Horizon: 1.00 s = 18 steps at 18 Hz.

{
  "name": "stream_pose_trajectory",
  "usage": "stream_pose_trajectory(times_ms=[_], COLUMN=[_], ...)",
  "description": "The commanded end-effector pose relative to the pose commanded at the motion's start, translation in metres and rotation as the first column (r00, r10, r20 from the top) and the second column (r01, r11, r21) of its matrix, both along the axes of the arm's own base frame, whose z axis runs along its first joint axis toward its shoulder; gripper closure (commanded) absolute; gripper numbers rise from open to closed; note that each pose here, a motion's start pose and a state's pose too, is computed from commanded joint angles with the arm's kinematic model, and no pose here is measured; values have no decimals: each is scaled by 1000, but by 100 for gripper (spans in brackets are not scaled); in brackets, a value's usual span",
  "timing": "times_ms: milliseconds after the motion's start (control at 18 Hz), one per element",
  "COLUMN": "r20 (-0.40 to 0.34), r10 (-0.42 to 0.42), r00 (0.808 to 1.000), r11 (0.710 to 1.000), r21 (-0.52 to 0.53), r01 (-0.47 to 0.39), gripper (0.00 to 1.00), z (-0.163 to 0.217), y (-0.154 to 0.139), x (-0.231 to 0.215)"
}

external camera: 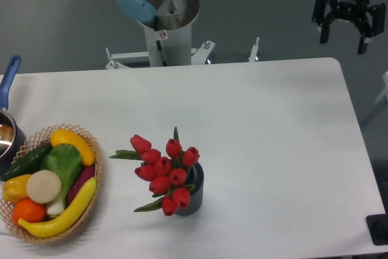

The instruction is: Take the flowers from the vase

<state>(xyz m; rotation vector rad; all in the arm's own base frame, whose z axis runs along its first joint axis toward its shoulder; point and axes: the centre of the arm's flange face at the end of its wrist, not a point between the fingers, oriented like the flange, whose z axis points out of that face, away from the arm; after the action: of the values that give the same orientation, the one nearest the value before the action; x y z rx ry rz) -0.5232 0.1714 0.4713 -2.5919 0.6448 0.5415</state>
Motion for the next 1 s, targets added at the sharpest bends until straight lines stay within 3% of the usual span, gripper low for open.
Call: stream_pose_trajectory(times_ms=[444, 722, 1000], r20=[38, 132, 209], r10=[18, 65, 92], r00=[999, 989, 974], r11=[1000, 986, 970], r21=[21, 145, 201], r01=[-19, -85, -135], gripper=[0, 0, 0], z=[-9, -20, -30], y=[3, 13, 22], x=[5, 12, 21])
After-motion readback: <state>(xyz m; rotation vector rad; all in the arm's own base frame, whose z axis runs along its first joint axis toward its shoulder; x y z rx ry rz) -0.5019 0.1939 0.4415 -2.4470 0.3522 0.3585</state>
